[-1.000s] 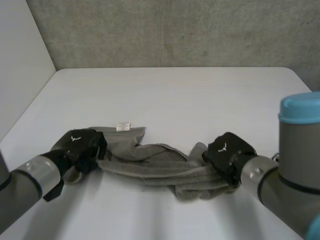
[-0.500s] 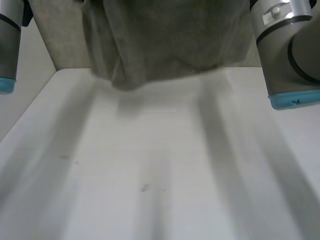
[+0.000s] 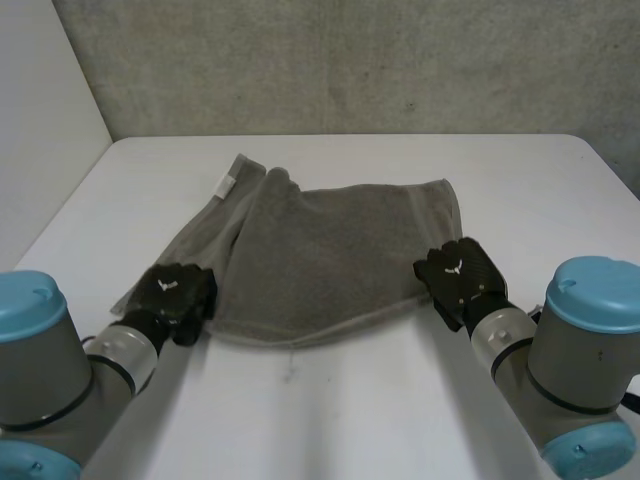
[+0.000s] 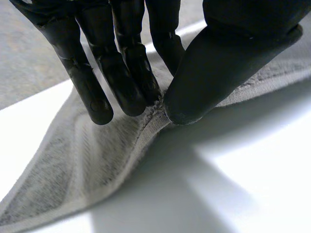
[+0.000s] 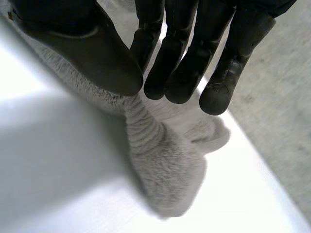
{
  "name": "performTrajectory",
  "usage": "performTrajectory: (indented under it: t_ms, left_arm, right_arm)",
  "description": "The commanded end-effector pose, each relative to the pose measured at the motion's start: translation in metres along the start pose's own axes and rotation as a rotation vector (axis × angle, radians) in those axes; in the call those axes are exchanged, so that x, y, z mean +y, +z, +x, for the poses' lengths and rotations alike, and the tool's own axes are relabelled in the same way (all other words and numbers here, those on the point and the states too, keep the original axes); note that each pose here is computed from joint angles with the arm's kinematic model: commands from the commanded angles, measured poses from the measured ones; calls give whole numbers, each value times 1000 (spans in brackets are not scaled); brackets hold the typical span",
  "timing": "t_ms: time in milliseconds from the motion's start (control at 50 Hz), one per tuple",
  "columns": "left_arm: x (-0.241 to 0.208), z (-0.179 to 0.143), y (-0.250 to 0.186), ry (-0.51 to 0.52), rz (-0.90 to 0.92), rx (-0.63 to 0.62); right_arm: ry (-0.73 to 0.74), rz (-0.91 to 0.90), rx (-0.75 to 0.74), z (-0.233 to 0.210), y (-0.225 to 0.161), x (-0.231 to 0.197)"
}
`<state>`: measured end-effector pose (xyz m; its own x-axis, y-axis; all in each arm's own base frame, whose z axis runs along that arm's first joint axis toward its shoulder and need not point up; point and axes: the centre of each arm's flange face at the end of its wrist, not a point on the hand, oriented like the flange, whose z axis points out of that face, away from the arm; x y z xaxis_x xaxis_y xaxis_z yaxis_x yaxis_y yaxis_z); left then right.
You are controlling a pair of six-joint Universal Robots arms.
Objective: Fold the towel.
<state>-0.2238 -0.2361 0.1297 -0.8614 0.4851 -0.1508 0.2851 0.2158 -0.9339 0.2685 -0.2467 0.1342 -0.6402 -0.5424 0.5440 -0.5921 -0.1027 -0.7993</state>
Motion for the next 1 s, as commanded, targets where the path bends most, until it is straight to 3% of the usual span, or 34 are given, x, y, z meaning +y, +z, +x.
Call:
performTrajectory:
  t_ms: [20,280,460,620,1000]
  left_arm:
    - [-17,-1,-3,61,61,-10]
    - [-26,10,-17,9,98,21]
    - [-25,9,-17,9,96,17]
    - [-28,6,-16,7,104,9]
    - [-43,4,-13,11,153,6]
  right_arm:
    - [92,11,41,16,-10,-5]
    - [235,147,148,54,-27,-44]
    - [242,116,100,66,-26,-50]
    - [259,-156,-74,57,-23,-17]
    - [369,-137,-70,30,-5,21]
